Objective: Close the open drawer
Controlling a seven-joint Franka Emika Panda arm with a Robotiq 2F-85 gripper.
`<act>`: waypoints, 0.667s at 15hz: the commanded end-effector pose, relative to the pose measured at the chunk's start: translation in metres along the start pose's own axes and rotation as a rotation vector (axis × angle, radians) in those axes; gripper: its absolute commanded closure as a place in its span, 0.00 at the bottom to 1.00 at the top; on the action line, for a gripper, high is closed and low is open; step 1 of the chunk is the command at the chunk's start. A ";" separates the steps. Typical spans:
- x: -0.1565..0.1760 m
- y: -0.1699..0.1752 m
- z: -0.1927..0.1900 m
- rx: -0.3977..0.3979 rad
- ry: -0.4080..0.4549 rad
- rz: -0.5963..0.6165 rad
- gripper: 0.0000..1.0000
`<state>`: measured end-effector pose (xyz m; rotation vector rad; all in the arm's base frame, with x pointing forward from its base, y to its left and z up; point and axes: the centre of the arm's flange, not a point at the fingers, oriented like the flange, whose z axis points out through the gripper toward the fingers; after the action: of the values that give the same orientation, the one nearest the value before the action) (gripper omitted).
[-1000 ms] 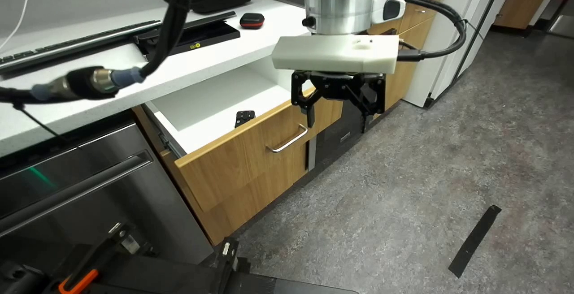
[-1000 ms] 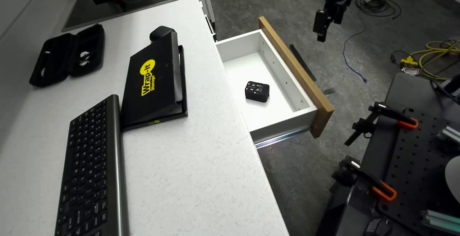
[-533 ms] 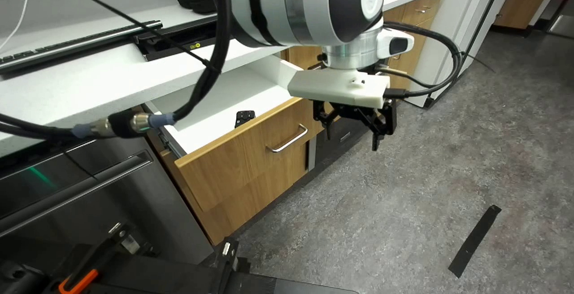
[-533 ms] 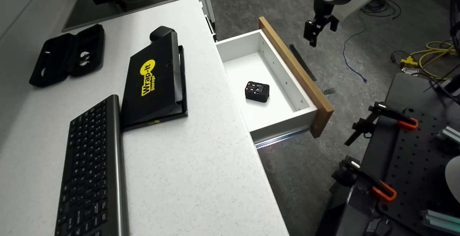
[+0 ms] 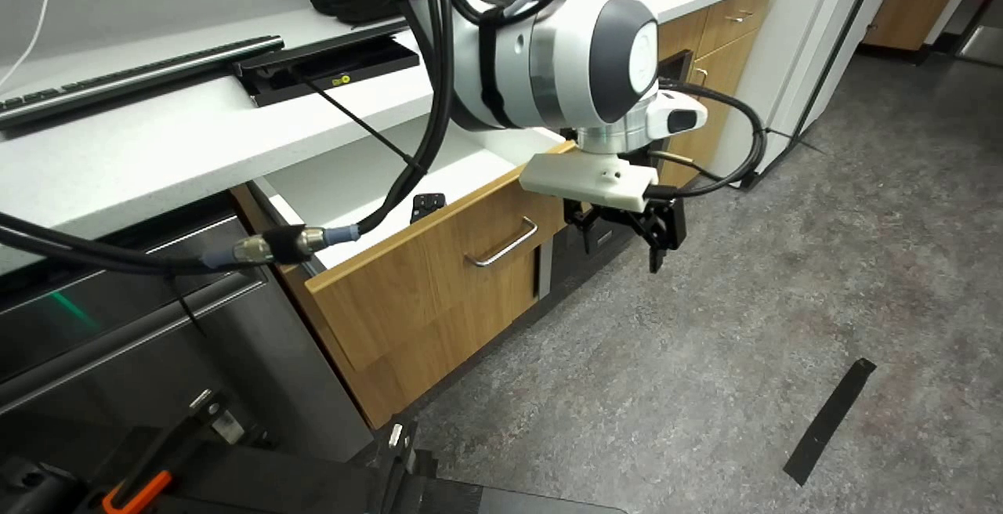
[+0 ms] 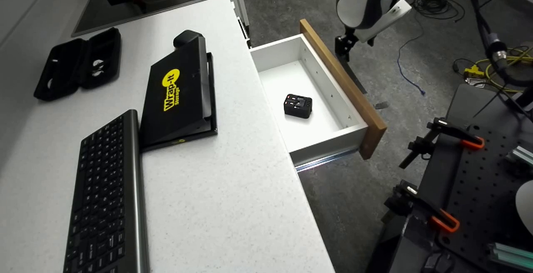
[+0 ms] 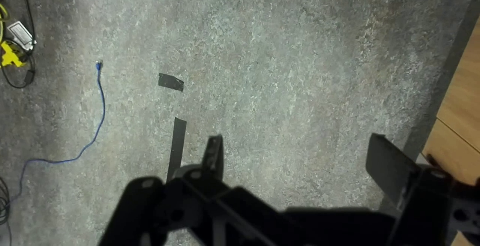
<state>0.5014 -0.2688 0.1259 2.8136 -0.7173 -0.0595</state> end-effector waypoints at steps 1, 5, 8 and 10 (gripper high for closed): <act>0.029 -0.042 0.023 0.044 0.005 -0.015 0.00; 0.034 -0.079 0.032 0.115 -0.018 -0.076 0.00; 0.045 -0.110 0.024 0.168 -0.006 -0.136 0.00; 0.052 -0.132 0.012 0.204 -0.004 -0.172 0.00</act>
<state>0.5700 -0.2007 0.0806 2.9842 -0.5685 -0.0248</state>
